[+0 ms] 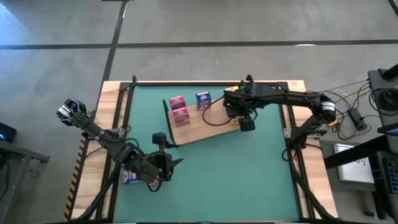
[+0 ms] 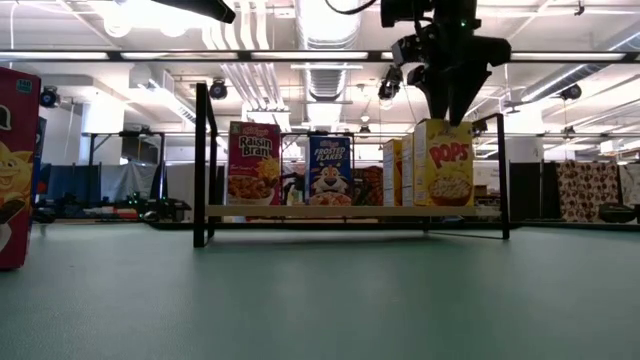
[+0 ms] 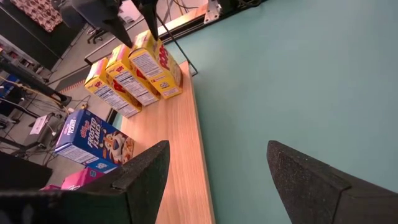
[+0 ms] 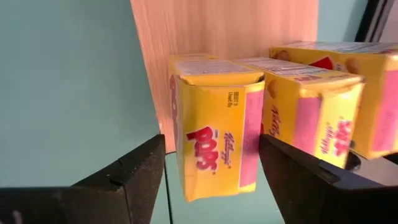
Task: Stack cereal on shelf
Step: Put the yellow cereal box on the shelf aligned with the other yellow cereal boxes
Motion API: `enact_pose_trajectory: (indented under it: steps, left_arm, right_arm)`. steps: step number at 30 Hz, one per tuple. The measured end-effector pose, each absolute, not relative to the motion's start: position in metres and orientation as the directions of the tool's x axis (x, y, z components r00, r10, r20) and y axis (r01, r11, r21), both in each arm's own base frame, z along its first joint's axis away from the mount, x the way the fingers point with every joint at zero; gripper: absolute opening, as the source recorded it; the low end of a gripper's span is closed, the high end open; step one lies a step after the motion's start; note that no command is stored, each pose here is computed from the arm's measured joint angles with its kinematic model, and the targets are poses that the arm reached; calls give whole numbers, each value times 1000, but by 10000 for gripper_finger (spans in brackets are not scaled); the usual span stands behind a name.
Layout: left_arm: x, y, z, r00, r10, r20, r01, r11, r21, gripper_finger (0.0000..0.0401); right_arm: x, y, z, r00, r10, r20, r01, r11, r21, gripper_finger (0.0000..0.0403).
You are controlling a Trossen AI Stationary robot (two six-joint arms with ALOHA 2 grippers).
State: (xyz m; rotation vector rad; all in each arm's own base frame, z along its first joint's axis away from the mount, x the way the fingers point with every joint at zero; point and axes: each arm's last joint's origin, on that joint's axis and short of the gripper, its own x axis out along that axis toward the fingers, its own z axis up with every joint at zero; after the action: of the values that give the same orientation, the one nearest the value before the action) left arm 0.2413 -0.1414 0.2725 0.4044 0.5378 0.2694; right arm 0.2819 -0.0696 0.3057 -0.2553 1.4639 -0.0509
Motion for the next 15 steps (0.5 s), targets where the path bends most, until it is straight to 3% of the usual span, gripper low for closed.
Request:
enact_pose_trajectory:
  steps: [9, 15]
  left_arm:
    - [241, -141, 272, 827, 351, -440, -142, 887, 439, 252]
    - [241, -141, 272, 827, 351, -440, -143, 887, 439, 252]
  right_arm:
    - [280, -68, 340, 161, -195, -967, -43, 978, -204, 250]
    - [290, -61, 354, 298, -105, -949, 25, 994, -102, 205]
